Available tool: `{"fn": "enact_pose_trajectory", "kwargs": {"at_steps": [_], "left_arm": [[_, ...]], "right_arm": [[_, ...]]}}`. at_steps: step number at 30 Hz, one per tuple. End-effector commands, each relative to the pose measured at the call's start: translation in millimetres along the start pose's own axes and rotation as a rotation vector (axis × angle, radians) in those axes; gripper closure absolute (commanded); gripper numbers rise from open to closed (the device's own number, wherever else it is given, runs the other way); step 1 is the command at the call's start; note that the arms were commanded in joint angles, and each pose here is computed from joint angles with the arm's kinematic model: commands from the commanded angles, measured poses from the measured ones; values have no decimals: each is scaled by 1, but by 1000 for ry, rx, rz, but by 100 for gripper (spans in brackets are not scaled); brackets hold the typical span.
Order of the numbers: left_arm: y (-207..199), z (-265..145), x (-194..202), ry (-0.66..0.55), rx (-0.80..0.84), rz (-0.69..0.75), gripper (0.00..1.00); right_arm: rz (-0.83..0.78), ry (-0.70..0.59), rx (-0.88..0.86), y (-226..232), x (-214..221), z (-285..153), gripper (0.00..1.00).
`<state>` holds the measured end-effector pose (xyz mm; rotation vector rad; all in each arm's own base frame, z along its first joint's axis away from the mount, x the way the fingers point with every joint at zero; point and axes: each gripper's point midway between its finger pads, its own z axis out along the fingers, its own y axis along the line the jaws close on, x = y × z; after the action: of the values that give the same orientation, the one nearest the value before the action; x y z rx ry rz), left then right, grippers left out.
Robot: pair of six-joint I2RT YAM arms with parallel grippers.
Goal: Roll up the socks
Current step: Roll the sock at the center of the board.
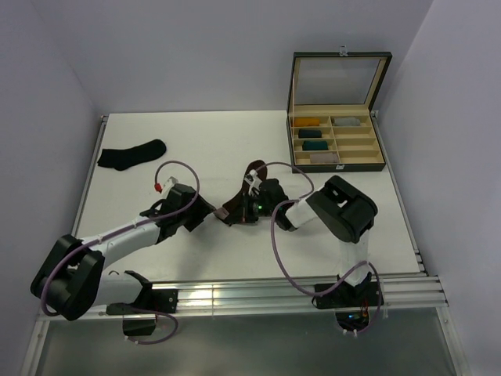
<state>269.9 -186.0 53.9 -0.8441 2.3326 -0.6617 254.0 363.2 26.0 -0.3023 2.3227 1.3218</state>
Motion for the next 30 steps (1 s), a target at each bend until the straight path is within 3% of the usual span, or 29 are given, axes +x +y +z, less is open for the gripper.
{"fn": "enact_pose_trajectory", "kwargs": {"at_steps": [1, 3, 9, 20, 30], "left_arm": [[-11, 1, 2, 3, 57, -26, 36], [-16, 3, 3, 7, 85, -28, 38], [-16, 9, 13, 51, 89, -21, 45], [-11, 20, 30, 110, 59, 8, 52], [-12, 29, 35, 116, 58, 22, 52]], "right_arm": [[257, 20, -181, 18, 5, -8, 100], [368, 13, -214, 17, 4, -14, 100], [457, -18, -218, 3, 11, -14, 100], [468, -28, -132, -14, 17, -11, 100], [462, -20, -102, -20, 20, -9, 100]]}}
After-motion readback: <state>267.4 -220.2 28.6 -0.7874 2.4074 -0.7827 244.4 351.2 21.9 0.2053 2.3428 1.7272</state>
